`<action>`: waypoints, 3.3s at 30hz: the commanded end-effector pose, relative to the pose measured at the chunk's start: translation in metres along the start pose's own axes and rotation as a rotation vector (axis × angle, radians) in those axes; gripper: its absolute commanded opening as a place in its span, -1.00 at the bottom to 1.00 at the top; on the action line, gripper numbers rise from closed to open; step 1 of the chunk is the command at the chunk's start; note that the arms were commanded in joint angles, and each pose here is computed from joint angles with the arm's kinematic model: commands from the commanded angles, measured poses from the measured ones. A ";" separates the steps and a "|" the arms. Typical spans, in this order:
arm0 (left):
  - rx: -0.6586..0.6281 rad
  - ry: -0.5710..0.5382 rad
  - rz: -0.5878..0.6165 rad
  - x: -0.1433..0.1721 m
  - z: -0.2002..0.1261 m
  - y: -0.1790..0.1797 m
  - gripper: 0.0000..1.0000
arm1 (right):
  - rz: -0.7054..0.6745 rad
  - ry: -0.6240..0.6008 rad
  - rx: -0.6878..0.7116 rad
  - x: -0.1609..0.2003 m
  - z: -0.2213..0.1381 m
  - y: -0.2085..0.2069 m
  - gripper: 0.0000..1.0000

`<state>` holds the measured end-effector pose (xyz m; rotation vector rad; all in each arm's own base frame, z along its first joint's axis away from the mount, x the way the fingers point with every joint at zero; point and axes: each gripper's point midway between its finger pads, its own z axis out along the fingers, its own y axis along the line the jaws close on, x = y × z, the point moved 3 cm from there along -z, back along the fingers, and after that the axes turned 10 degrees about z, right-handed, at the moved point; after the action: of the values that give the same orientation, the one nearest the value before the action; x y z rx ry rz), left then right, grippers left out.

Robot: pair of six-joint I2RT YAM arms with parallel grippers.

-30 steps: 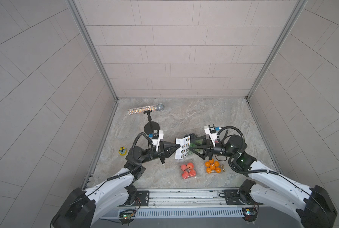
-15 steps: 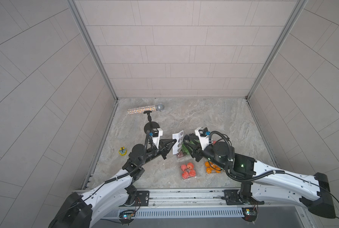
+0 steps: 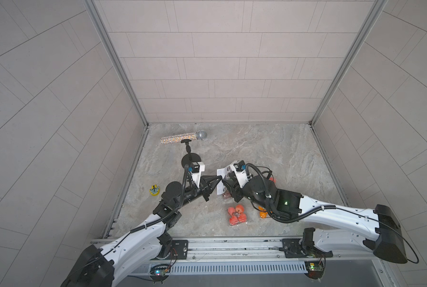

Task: Label fruit boxes
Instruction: Tear off the label from the label sticker, then place the label sticker at the center of the board.

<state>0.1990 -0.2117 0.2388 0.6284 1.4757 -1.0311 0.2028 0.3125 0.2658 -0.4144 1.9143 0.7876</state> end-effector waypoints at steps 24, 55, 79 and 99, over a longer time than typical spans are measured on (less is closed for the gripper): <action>0.031 -0.073 0.041 -0.023 -0.002 -0.009 -1.00 | 0.036 -0.024 0.011 0.004 0.008 -0.017 -1.00; -0.244 0.134 -0.283 0.046 -0.015 0.035 -1.00 | 0.022 0.126 0.468 0.001 -0.051 -0.140 -1.00; -0.566 0.463 -0.551 0.182 -0.073 0.067 -1.00 | 0.133 0.754 1.012 0.077 -0.067 -0.248 -1.00; -0.802 0.531 -0.445 0.183 -0.107 0.085 -0.63 | 0.182 0.852 0.918 0.118 -0.029 -0.251 -1.00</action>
<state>0.1868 -0.1158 0.0370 -0.0481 2.3439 -0.5642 0.2783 0.1130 0.0896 0.0391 2.8513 -0.3038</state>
